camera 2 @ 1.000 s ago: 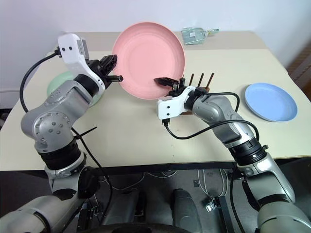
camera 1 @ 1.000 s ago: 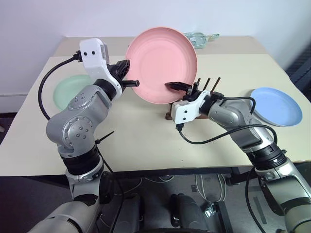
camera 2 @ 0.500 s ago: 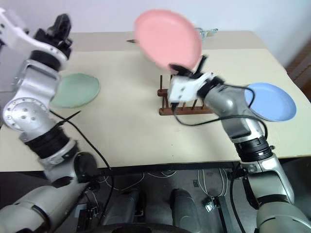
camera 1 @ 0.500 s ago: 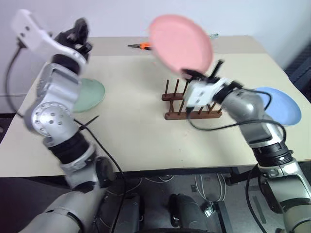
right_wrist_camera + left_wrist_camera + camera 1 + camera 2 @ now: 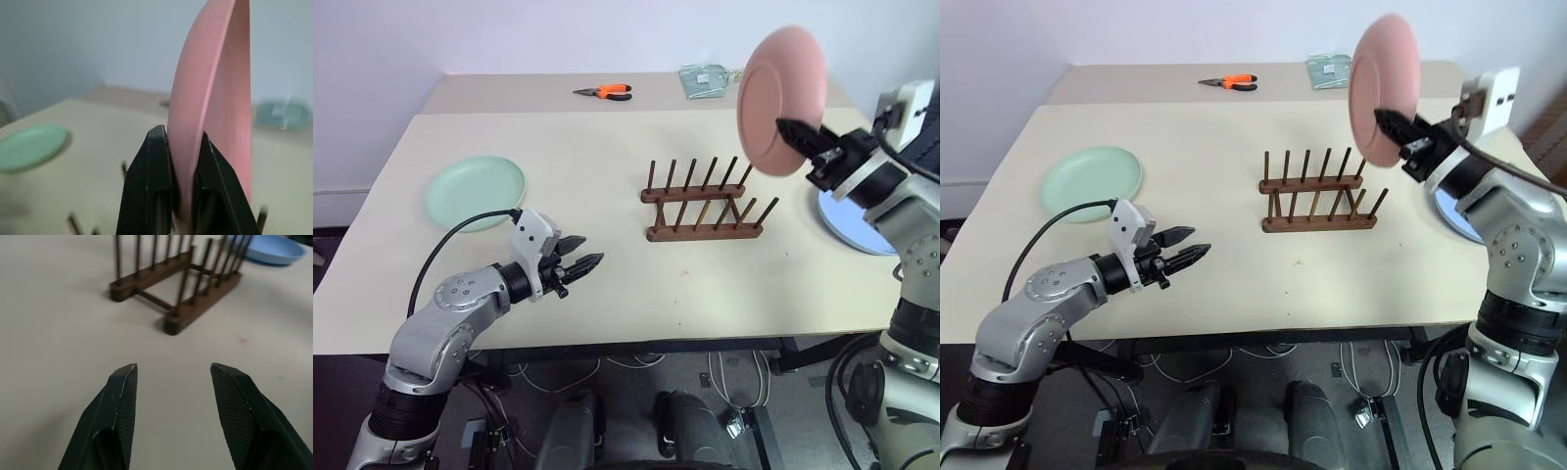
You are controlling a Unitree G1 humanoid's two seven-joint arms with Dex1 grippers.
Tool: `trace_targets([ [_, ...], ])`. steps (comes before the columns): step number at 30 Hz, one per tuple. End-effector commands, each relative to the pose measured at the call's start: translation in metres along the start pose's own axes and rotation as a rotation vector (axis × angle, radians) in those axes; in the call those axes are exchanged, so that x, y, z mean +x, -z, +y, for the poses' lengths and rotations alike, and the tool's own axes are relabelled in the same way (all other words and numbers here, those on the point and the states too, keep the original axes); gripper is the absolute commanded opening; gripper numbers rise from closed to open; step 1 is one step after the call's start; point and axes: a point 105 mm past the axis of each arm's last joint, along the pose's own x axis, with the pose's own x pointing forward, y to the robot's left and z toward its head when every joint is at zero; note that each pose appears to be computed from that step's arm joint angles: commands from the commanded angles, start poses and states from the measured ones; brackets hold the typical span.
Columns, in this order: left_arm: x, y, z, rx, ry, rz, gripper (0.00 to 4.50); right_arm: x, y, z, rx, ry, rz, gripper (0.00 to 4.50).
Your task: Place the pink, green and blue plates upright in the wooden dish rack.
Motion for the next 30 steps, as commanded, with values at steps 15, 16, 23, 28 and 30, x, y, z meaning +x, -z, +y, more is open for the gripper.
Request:
trace_targets([
  [15,0.001,-0.013,-0.016,0.02,0.055,-0.056,2.39,-0.005,0.007,-0.015,0.076,0.047,0.052,0.0],
  [16,0.001,-0.012,-0.015,0.022,0.051,-0.053,2.42,-0.005,0.008,-0.015,0.08,0.045,0.052,0.41],
  [23,0.001,-0.009,-0.015,0.007,0.042,-0.046,2.44,-0.001,-0.007,-0.023,-0.027,0.115,-0.017,3.4],
  [28,0.003,-0.018,0.02,-0.029,-0.163,-0.103,4.31,0.003,-0.053,-0.034,-0.263,0.239,-0.193,3.95],
  [30,0.001,-0.021,0.044,-0.04,-0.305,-0.124,4.48,0.005,-0.065,-0.03,-0.328,0.235,-0.239,3.95],
])
